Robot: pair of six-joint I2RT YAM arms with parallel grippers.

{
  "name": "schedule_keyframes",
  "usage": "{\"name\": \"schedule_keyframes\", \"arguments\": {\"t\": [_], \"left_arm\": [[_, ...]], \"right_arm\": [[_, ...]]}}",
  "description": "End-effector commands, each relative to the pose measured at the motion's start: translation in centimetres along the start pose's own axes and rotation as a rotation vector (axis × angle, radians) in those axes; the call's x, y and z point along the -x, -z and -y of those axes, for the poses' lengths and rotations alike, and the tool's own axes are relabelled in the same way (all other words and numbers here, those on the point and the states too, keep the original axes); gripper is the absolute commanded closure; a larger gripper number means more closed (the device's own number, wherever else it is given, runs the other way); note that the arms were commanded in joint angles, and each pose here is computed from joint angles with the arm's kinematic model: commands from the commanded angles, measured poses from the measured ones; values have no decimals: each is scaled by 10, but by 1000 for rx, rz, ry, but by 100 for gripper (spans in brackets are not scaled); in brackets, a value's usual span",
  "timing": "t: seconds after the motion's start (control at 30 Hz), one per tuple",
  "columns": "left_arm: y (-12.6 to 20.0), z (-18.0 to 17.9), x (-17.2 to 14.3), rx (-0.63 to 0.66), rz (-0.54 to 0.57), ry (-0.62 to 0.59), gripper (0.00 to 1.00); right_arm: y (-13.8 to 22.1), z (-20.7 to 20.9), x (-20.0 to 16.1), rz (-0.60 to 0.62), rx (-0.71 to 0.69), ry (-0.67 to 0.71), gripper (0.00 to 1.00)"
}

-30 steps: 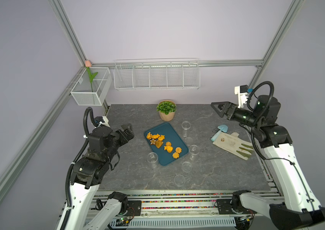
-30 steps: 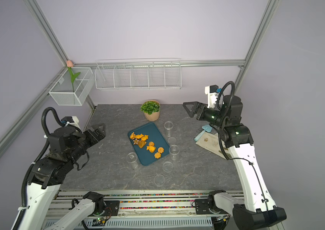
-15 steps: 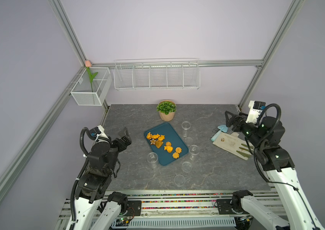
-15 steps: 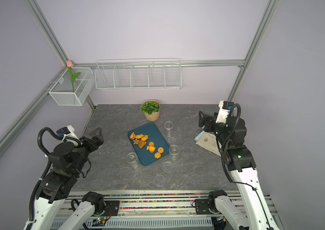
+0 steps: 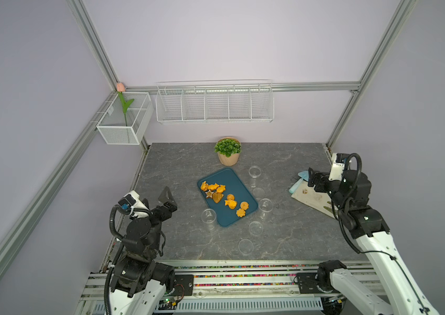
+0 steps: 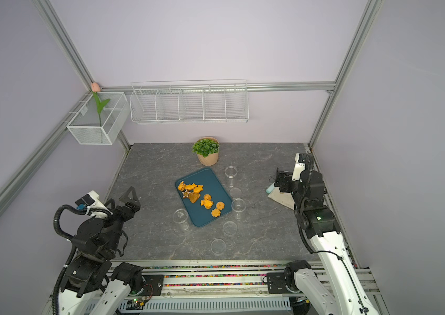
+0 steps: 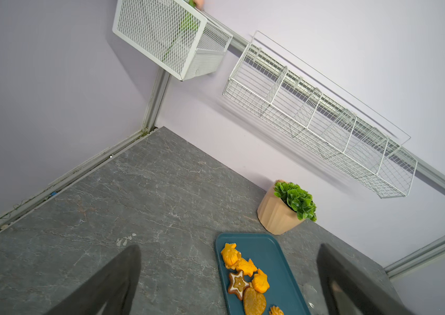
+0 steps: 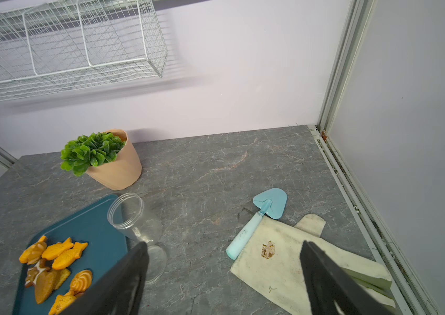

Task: Pour the cookies out of the jar
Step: Reset both arms

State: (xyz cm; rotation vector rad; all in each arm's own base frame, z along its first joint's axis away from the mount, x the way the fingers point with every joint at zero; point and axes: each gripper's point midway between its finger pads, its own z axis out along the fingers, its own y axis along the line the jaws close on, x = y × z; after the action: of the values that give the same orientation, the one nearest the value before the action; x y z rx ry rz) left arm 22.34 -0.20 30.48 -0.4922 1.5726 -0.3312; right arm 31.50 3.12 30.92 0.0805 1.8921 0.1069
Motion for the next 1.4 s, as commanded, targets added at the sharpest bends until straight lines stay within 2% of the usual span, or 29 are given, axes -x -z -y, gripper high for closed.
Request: {"name": "schedule_keyframes", "arguments": {"t": [0.0,0.23,0.5,0.67,0.93,1.37], "left_arm": [[6,-13,1,46,31,-31,0],[8,-41,-27,131,-20,-95,0],[3,-56,-50,179,-66,-98,0],[4,-66,-49,236,-60,-128,0],[1,-79,-46,323,-34,-195,0],[-43,-66,-60,297,-16,-370,0]], "right_arm": [[-8,4,-19,-9,-5,79,11],[-44,10,-85,-68,-7,164,11],[-103,24,-127,-115,-12,173,11],[-125,37,-136,-139,-11,171,11],[-141,47,-150,-162,11,152,11],[-150,45,-165,-168,36,154,11]]}}
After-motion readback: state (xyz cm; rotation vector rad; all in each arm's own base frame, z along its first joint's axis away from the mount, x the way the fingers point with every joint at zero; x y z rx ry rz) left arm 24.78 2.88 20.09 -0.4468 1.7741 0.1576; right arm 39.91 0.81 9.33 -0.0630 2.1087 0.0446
